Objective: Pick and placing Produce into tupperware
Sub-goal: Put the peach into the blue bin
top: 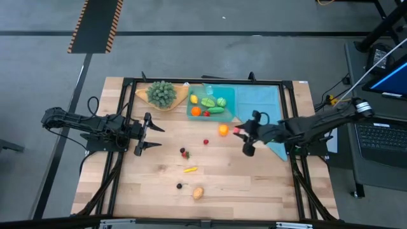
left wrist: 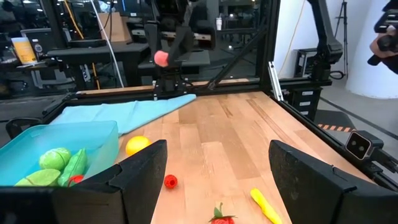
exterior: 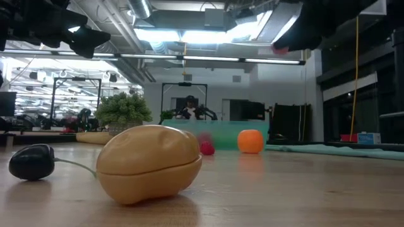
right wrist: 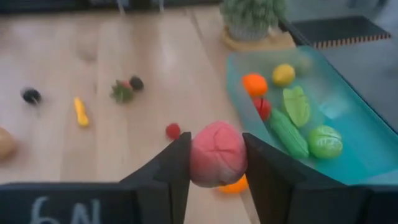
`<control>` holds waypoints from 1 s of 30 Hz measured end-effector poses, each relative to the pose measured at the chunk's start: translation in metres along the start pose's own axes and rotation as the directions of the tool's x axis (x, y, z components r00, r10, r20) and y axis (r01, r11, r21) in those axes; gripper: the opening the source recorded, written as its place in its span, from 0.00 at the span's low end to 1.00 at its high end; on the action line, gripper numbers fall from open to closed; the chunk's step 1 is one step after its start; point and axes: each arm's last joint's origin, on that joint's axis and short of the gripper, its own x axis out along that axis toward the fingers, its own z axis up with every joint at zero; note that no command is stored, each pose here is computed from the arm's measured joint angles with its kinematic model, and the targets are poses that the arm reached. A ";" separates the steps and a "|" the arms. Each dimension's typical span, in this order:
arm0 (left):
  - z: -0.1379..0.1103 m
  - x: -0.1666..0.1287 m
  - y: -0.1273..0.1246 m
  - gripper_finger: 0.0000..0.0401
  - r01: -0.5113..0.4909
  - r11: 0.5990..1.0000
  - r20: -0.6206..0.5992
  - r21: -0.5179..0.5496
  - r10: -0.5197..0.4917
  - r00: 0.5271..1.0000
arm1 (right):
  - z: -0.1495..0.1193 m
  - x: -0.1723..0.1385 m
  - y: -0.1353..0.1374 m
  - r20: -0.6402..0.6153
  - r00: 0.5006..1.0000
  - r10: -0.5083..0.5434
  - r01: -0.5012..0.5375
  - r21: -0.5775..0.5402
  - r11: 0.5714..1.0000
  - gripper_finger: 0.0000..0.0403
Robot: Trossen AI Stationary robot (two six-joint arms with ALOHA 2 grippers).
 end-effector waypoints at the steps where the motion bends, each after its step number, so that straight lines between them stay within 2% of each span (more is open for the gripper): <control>1: 0.000 0.000 0.000 0.69 0.000 1.000 -0.001 0.000 0.000 1.000 | -0.002 -0.003 -0.002 0.027 1.000 0.006 -0.006 0.005 1.000 0.34; 6: 0.000 0.000 0.000 0.69 0.000 1.000 -0.001 0.000 0.000 1.000 | -0.015 -0.012 -0.010 0.167 0.985 0.033 -0.039 0.035 0.999 0.34; 15: 0.000 0.000 0.000 0.69 -0.001 1.000 0.000 0.000 0.001 1.000 | -0.047 -0.004 -0.014 0.346 0.937 0.052 -0.075 0.055 0.996 0.34; 23: 0.000 0.000 0.000 0.69 0.000 1.000 -0.001 0.000 0.000 1.000 | -0.069 -0.001 -0.017 0.438 0.896 0.071 -0.123 0.092 0.988 0.34; 30: 0.000 0.000 0.000 0.69 0.000 1.000 -0.001 0.000 0.000 1.000 | -0.070 -0.002 -0.018 0.464 0.883 0.070 -0.123 0.083 0.989 0.34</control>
